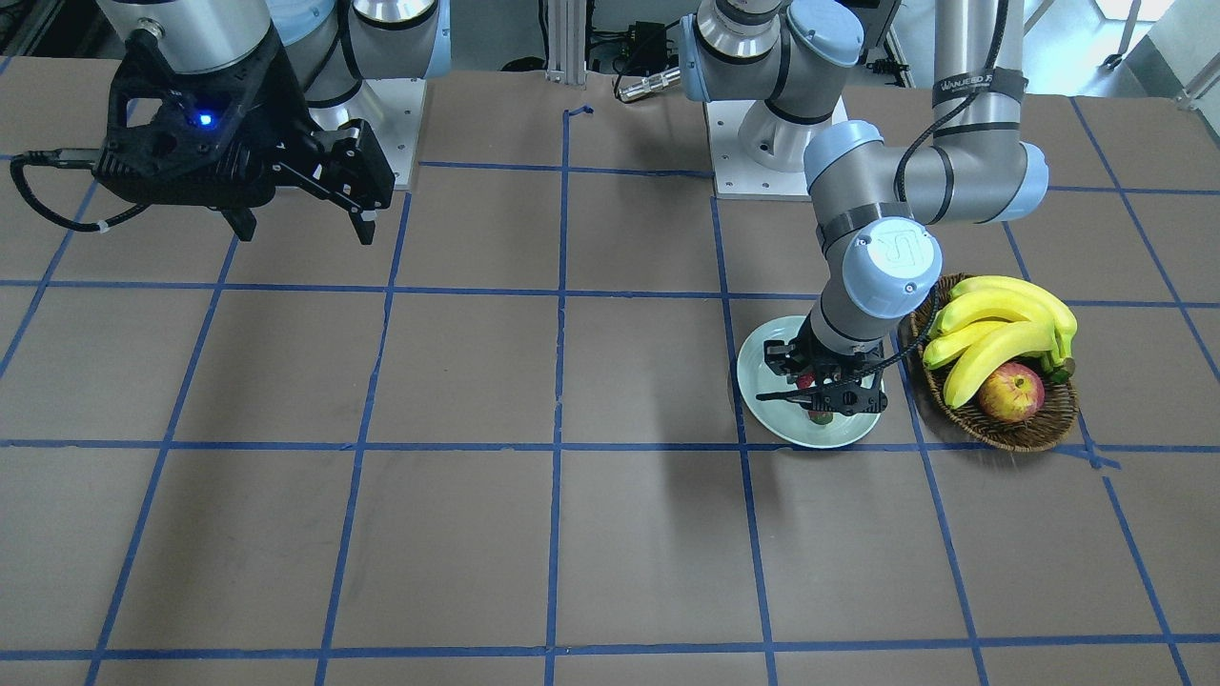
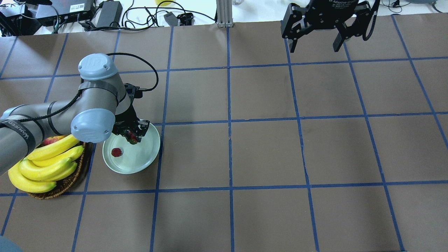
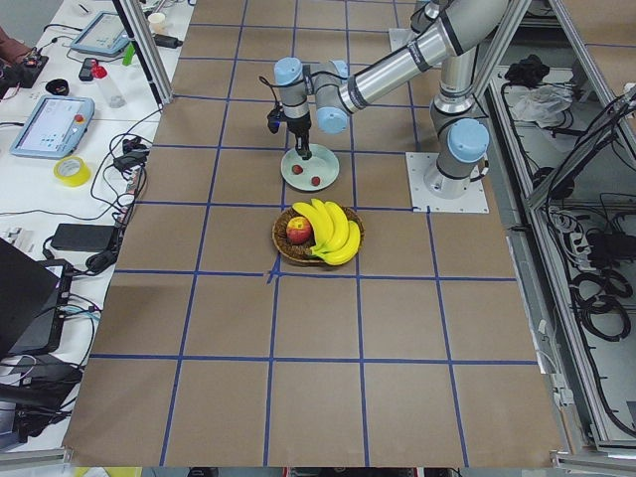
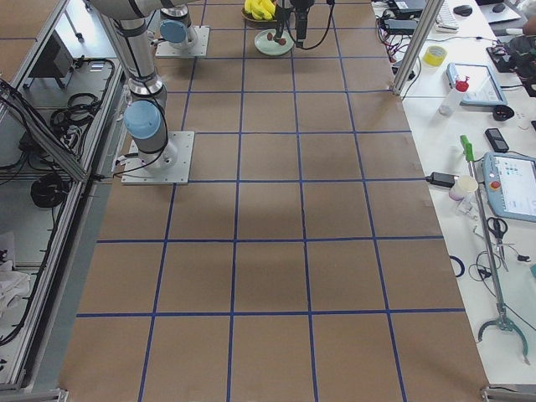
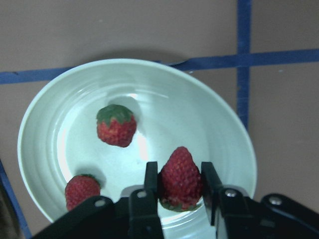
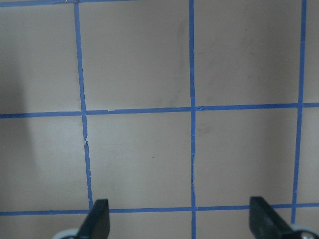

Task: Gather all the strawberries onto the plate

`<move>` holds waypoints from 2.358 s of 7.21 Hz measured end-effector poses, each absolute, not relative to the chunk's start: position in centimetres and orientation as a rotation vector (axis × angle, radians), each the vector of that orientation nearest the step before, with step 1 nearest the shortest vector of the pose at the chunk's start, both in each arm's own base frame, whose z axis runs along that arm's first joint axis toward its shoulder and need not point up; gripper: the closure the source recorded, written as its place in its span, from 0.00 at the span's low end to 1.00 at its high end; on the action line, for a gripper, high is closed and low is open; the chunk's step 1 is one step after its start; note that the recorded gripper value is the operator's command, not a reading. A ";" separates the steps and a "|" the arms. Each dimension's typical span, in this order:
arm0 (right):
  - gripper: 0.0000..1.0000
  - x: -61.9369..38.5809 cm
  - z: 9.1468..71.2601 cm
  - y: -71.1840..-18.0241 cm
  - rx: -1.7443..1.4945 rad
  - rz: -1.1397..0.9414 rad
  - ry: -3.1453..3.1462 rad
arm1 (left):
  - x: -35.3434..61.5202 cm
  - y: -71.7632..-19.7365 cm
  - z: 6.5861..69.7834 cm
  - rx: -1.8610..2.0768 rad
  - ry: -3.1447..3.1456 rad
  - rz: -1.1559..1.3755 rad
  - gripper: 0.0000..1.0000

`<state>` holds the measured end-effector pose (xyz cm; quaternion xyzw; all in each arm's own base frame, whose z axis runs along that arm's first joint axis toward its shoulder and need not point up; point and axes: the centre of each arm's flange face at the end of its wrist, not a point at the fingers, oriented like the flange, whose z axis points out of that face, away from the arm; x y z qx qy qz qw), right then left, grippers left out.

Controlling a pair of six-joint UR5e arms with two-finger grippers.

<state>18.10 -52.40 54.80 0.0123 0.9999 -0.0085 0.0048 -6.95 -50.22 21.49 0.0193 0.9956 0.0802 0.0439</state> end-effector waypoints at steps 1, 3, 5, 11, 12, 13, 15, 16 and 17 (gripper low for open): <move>0.00 18.1 54.8 -52.4 0.038 -0.026 3.132 | -6.5 -50.1 21.4 0.045 3.044 0.250 0.00; 0.00 18.5 54.7 -52.3 0.028 -0.024 3.131 | -6.4 -50.6 22.3 0.031 3.043 0.231 0.00; 0.00 18.7 54.6 -52.3 0.023 -0.021 3.132 | -7.8 -52.6 27.7 -0.019 3.077 0.222 0.00; 0.00 18.6 54.1 -52.4 0.021 -0.007 3.134 | -15.5 -52.8 53.4 0.000 3.081 -0.190 0.00; 0.00 18.6 54.1 -52.4 0.022 -0.007 3.134 | -14.2 -52.8 55.3 -0.038 3.079 -0.225 0.00; 0.00 18.6 54.1 -52.4 0.023 -0.007 3.134 | -12.8 -52.5 55.9 -0.076 3.079 -0.198 0.00; 0.00 18.6 54.1 -52.4 0.024 -0.007 3.134 | -10.6 -51.5 55.7 -0.129 3.080 -0.124 0.00; 0.00 18.6 54.1 -52.4 0.025 -0.008 3.134 | -10.2 -51.4 55.2 -0.140 3.082 -0.105 0.00; 0.00 18.6 54.1 -52.4 0.024 -0.008 3.134 | -10.0 -51.5 54.7 -0.138 3.082 -0.123 0.00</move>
